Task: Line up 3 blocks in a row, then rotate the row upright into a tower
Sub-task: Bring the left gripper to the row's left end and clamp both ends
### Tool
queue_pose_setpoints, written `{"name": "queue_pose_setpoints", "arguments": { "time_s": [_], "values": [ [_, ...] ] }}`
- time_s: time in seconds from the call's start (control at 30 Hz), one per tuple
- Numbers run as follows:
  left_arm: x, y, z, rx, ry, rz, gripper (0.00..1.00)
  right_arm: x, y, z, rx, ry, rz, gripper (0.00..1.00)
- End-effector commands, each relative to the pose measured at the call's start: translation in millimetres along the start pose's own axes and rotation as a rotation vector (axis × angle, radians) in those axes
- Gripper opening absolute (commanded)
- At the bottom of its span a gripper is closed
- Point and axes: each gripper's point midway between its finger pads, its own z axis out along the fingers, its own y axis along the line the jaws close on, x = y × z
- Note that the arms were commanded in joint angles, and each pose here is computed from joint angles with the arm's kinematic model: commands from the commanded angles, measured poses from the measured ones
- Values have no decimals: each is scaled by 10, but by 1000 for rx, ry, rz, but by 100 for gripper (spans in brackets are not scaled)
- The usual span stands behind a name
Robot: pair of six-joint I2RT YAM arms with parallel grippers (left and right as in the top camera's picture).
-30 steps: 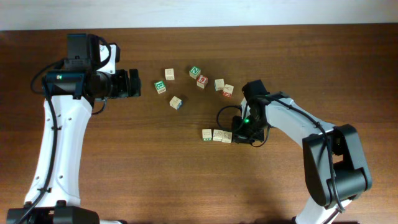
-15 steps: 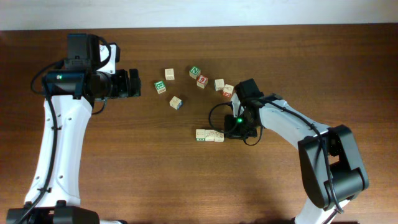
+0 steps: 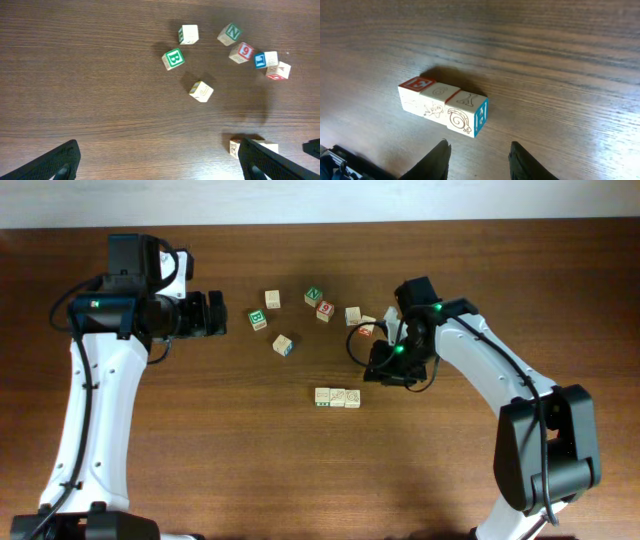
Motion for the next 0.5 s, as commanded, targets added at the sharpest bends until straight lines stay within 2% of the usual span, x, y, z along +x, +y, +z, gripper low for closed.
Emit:
{"name": "queue_pose_setpoints", "arguments": {
  "time_s": [0.0, 0.1, 0.2, 0.27, 0.3, 0.4, 0.47],
  "values": [
    [-57, -48, -26, 25, -12, -4, 99, 122, -11, 65, -9, 28, 12, 39],
    [36, -213, 19, 115, 22, -3, 99, 135, -67, 197, -12, 14, 35, 38],
    [353, -355, 317, 136, 121, -69, 62, 191, -121, 276, -10, 23, 41, 38],
    [540, -476, 532, 142, 185, -102, 27, 214, -143, 300, -7, 27, 44, 38],
    [688, -576, 693, 140, 239, -133, 0, 215, -155, 315, -5, 24, 43, 38],
    [986, -828, 1059, 147, 335, -102, 0, 179, -189, 328, 12, 5, 37, 32],
    [1220, -947, 1272, 127, 414, -143, 0, 175, -203, 328, 19, 3, 37, 31]
  ]
}}
